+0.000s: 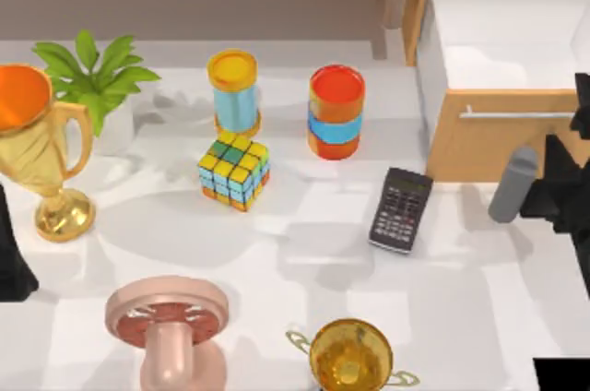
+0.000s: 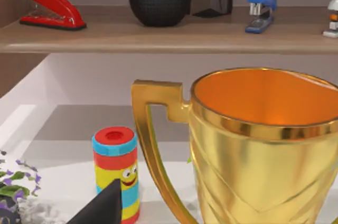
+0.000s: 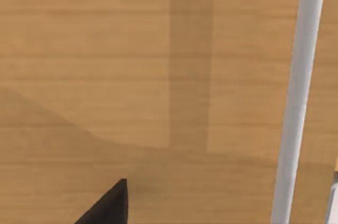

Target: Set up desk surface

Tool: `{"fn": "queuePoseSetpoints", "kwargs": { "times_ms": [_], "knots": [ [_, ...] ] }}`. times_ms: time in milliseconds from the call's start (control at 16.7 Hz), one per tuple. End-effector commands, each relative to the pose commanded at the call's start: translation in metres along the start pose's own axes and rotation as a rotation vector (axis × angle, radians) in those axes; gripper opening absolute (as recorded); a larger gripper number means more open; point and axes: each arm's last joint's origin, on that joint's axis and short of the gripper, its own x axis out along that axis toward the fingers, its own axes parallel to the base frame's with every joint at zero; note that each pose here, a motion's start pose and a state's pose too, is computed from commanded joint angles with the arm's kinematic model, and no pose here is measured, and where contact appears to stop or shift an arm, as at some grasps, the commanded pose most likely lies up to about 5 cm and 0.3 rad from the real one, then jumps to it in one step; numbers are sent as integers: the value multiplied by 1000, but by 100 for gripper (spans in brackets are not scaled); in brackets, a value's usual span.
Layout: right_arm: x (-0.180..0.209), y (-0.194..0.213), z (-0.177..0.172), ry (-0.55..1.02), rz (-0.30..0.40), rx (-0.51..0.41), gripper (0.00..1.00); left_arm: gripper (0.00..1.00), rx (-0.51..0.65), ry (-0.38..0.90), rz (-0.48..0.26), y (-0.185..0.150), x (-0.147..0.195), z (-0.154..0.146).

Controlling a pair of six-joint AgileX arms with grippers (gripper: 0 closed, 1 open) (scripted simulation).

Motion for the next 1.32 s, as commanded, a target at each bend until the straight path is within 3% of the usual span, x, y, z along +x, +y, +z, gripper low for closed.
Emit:
{"fn": "queuePoseSetpoints", "kwargs": {
  "times_ms": [660,1320],
  "knots": [
    [0,0,0,0,0,0,2,100,0,0,0,0,0,0],
    [4,1,0,-1,6,1,0,100,0,0,0,0,0,0]
  ]
}}
